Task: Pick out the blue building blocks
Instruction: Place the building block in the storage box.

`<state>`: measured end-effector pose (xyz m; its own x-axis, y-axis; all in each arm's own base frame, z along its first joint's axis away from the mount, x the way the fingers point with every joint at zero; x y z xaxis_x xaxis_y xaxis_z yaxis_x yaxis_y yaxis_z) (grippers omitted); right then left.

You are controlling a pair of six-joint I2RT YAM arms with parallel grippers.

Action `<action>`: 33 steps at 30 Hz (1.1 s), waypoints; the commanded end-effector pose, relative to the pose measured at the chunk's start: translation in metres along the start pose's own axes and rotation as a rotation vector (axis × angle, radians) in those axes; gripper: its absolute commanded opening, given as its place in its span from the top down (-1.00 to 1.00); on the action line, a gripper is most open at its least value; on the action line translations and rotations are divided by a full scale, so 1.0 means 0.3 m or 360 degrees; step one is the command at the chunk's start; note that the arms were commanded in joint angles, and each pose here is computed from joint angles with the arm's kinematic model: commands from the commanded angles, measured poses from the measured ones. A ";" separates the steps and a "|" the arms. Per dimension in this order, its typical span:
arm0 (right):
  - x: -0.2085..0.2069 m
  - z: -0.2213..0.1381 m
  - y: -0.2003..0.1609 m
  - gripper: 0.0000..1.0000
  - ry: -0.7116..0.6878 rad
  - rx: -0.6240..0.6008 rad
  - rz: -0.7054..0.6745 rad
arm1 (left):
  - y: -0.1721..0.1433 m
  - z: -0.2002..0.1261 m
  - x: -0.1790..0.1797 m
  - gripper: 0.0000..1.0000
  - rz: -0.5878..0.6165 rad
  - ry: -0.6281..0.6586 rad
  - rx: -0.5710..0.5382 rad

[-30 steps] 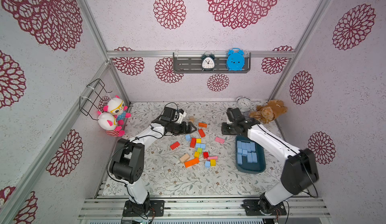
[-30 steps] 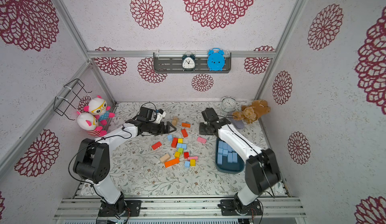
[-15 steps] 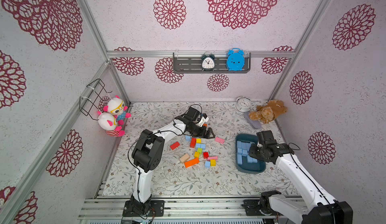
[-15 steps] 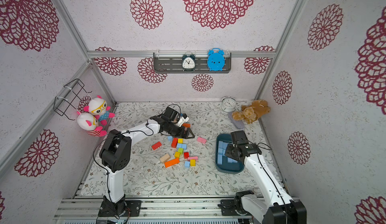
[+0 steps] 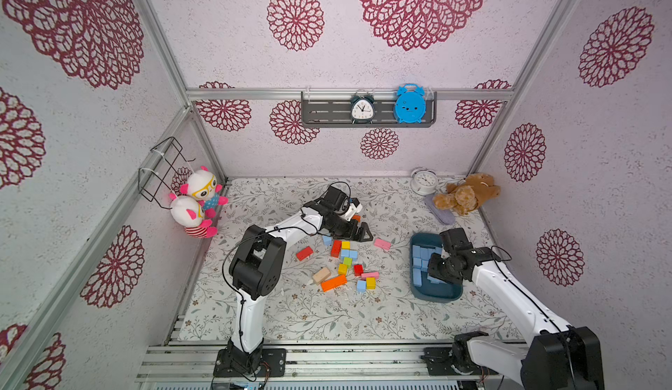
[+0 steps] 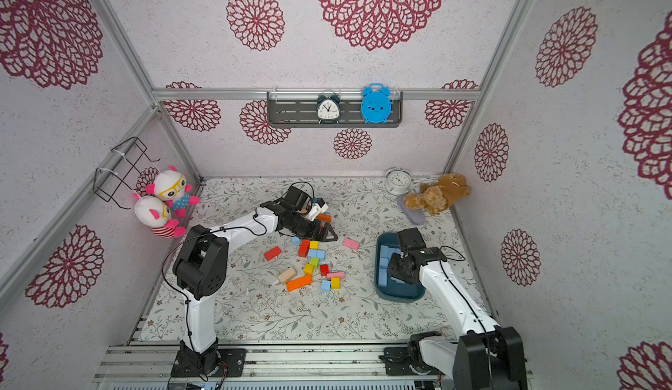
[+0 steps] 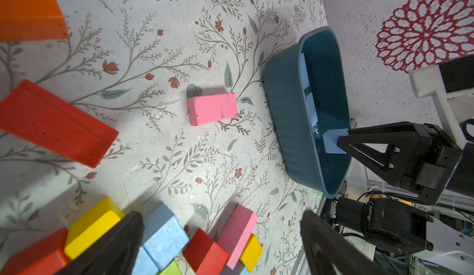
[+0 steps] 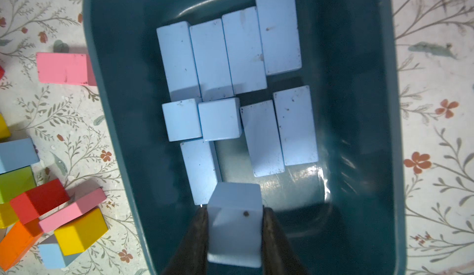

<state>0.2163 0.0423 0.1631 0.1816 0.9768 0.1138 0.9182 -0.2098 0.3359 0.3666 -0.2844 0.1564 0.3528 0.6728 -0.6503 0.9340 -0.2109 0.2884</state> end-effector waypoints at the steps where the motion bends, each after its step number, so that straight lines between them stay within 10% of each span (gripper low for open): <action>1: -0.002 0.013 0.006 0.41 -0.0008 -0.0018 0.0025 | 0.012 -0.011 -0.020 -0.99 0.0048 -0.0006 -0.0020; 24: 0.024 0.168 0.037 0.26 -0.0009 0.0080 -0.0004 | 0.019 -0.037 0.004 -0.99 0.0020 0.0018 -0.0031; 33: 0.039 0.039 0.086 0.07 0.0026 -0.0084 -0.0015 | 0.079 -0.218 0.114 -0.97 0.0122 0.0204 -0.0095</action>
<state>0.2418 0.0487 0.1297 0.1805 0.9777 0.1074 0.9318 -0.2050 0.2995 0.3870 -0.2494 0.1633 0.3503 0.7134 -0.6069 0.9316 -0.1980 0.3049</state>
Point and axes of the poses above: each gripper's point midway between its finger pads, its own z axis out along the fingers, its own x axis along the line the jaws close on, y = z × x, the point moved 8 cm from there along -z, back along the fingers, and after that the axes turned 8 degrees about -z, right-handed, at the moved point
